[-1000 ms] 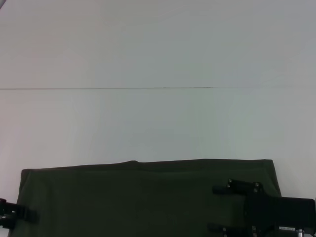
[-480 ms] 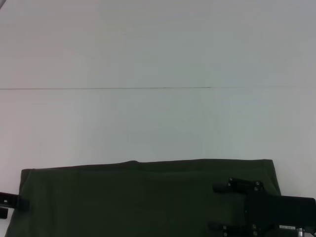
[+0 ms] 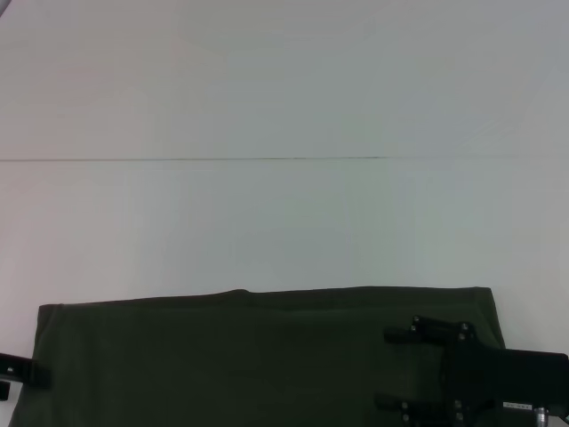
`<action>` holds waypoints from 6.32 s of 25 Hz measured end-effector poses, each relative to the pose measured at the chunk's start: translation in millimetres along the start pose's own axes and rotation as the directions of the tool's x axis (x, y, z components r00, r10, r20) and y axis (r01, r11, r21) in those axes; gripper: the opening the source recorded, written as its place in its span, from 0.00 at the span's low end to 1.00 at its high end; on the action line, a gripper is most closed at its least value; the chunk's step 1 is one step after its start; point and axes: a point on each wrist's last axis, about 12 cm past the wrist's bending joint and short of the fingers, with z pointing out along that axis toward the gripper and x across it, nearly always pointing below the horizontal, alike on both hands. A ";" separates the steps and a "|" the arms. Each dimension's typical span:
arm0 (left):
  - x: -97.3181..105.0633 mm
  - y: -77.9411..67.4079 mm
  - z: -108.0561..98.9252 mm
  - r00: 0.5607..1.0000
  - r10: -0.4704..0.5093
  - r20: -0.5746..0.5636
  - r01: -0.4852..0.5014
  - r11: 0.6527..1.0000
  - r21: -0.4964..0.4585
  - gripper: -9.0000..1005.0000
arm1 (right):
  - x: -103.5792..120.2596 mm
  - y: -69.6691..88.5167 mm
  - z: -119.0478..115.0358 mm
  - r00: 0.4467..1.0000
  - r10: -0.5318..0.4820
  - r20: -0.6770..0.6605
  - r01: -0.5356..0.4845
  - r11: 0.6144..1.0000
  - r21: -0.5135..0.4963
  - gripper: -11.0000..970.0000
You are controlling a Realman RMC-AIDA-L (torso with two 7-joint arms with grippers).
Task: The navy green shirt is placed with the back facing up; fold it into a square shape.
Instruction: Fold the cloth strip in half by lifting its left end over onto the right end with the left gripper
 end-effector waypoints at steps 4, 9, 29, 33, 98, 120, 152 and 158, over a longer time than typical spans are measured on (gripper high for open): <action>0.1 -0.9 3.1 1.000 0.009 -0.015 -0.009 1.000 -0.012 0.79 | 0.2 -0.5 -0.2 1.000 0.000 -0.002 0.000 1.000 0.003 0.85; -0.1 -0.8 4.9 1.000 0.019 -0.020 -0.020 1.000 -0.020 0.79 | 0.5 -0.6 0.0 1.000 0.001 -0.004 -0.001 1.000 0.005 0.85; 0.1 -0.6 11.0 0.999 0.038 -0.029 -0.039 0.998 -0.045 0.79 | 1.1 -1.9 1.8 1.000 0.000 -0.013 0.000 1.000 0.013 0.85; 1.1 -1.4 13.2 0.999 0.034 -0.034 -0.035 0.999 -0.034 0.79 | 1.2 -1.8 1.9 1.000 0.000 -0.013 0.000 1.000 0.013 0.85; -6.7 -26.0 33.4 0.994 0.078 -0.081 -0.071 0.994 0.079 0.24 | -0.2 -1.9 1.0 1.000 0.007 0.004 -0.007 1.000 0.017 0.85; -17.8 -55.2 29.5 0.991 0.019 -0.132 0.009 0.978 0.207 0.09 | -1.4 -2.5 1.7 1.000 0.007 0.015 -0.007 1.000 0.025 0.85; -17.5 -32.5 22.5 0.998 0.001 -0.070 0.000 1.000 0.020 0.10 | -3.7 -4.8 1.6 1.000 0.003 0.027 -0.004 0.999 0.034 0.85; -19.5 -31.5 19.3 0.999 -0.001 -0.048 0.001 1.000 0.003 0.10 | -3.8 -4.9 1.6 1.000 0.003 0.028 -0.004 0.999 0.035 0.85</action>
